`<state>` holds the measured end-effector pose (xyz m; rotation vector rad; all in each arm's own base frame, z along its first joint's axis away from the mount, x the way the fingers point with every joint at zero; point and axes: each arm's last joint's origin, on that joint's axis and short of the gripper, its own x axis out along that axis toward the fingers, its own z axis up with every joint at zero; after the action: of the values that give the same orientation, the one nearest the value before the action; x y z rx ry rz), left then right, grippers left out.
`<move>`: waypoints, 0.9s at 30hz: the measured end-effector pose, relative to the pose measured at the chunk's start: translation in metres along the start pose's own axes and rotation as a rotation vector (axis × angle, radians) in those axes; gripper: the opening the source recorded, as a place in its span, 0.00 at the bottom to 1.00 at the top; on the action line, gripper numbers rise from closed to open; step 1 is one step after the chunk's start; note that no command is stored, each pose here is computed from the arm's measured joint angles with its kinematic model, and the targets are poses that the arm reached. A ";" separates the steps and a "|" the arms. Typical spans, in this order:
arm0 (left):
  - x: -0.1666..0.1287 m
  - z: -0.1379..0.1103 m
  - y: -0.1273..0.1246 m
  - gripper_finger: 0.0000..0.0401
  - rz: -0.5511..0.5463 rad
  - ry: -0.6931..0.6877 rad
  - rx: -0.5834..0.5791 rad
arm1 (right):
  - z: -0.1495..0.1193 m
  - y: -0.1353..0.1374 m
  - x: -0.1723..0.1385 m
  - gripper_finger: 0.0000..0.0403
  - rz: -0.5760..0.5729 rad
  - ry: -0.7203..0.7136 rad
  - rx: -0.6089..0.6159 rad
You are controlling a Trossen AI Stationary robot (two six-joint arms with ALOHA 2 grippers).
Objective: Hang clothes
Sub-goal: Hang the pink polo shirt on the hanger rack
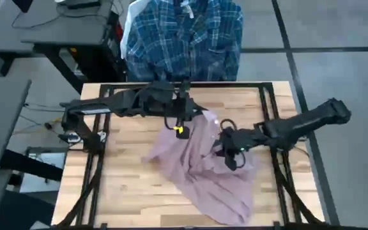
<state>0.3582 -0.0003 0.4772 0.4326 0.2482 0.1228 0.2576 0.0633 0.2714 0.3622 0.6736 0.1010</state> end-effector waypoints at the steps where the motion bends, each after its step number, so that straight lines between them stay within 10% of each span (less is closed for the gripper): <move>1: -0.002 0.004 0.002 0.00 0.009 -0.017 -0.004 | 0.002 -0.001 0.005 0.05 0.030 -0.002 -0.014; 11: -0.035 0.032 -0.057 0.00 -0.192 0.016 -0.123 | 0.013 -0.027 0.027 0.05 -0.001 -0.038 -0.050; 27: 0.006 -0.030 -0.149 0.16 -0.405 0.625 -0.210 | 0.021 -0.042 0.023 0.05 -0.121 -0.101 -0.068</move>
<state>0.3656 -0.1213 0.3855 0.1173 0.9223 -0.1183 0.2874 0.0223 0.2579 0.2586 0.5888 -0.0096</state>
